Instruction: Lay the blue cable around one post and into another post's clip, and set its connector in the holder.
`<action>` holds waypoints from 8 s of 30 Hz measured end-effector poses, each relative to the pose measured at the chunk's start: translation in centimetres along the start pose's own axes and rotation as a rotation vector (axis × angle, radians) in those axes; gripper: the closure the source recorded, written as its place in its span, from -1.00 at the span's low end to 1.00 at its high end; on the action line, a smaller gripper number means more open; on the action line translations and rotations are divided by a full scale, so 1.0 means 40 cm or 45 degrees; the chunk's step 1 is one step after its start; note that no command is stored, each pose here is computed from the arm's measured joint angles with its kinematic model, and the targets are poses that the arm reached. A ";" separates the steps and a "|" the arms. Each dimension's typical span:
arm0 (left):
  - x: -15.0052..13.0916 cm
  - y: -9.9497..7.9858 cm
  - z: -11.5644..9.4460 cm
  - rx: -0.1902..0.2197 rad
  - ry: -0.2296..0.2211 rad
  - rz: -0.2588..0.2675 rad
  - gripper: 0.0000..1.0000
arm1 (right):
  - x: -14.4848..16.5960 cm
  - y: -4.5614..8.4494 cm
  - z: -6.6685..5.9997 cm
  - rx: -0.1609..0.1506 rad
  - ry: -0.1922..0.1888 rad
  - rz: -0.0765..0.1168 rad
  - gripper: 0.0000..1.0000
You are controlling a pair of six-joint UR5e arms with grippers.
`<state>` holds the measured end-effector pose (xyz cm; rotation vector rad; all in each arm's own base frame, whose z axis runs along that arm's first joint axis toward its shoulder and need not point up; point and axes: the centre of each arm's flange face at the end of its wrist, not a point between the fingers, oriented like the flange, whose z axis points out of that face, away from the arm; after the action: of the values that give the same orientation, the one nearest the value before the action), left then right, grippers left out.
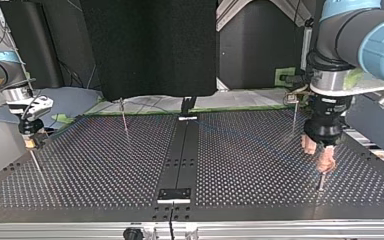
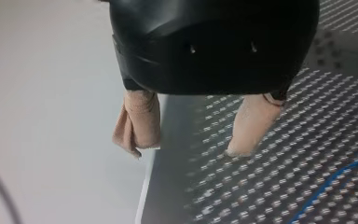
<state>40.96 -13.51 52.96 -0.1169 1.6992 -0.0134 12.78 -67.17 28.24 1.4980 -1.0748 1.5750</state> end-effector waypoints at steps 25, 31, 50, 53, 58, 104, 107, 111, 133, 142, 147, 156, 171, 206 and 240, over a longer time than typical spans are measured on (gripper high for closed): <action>0.039 -0.029 -0.044 -0.010 0.152 0.293 -1.00 | 0.000 0.000 0.000 0.000 0.000 0.000 -1.00; 0.053 -0.015 -0.052 -0.056 0.176 0.283 -1.00 | 0.000 0.000 0.000 0.000 0.000 0.000 -1.00; 0.048 0.088 -0.004 -0.190 0.089 0.147 -1.00 | 0.000 0.000 0.000 0.000 0.000 0.000 -1.00; 0.051 0.095 0.001 -0.199 0.090 0.145 -1.00 | 0.000 0.000 0.000 0.000 0.000 0.000 -1.00; 0.060 0.100 0.005 -0.204 0.092 0.143 -1.00 | 0.000 0.000 0.000 0.000 0.000 0.000 -1.00; 0.064 0.095 0.003 -0.203 0.095 0.154 -1.00 | 0.000 0.000 0.000 0.000 0.000 0.000 -1.00; 0.064 0.096 0.002 -0.206 0.095 0.155 -1.00 | 0.000 0.000 0.000 0.000 0.000 0.000 -1.00; 0.065 0.096 0.002 -0.208 0.096 0.155 -1.00 | 0.000 0.000 0.000 0.000 0.000 0.000 -1.00; 0.065 0.094 0.001 -0.206 0.095 0.153 -1.00 | 0.000 0.000 0.000 0.000 0.000 0.000 -1.00; 0.083 0.052 -0.046 -0.103 0.043 0.192 -1.00 | 0.000 0.000 0.000 0.000 0.000 0.000 -1.00; 0.134 0.007 -0.047 0.000 0.051 0.170 -1.00 | 0.000 0.000 0.000 0.000 0.000 0.000 -1.00; 0.273 -0.050 -0.015 0.050 0.137 0.117 -1.00 | 0.000 0.000 0.000 0.000 0.000 0.000 -1.00; 0.544 -0.156 -0.011 0.174 0.306 0.143 -1.00 | 0.000 0.000 0.000 0.000 0.000 0.000 -1.00; 1.079 -0.201 -0.209 0.275 0.634 0.108 -1.00 | 0.000 0.000 0.000 0.000 0.000 0.000 -1.00; 1.174 -0.132 -0.297 0.273 0.524 -0.026 -1.00 | 0.000 0.000 0.000 0.000 0.000 0.000 -1.00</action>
<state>23.64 -23.47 8.51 0.0326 2.0946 -0.2488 12.78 -67.17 28.24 1.4980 -1.0748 1.5750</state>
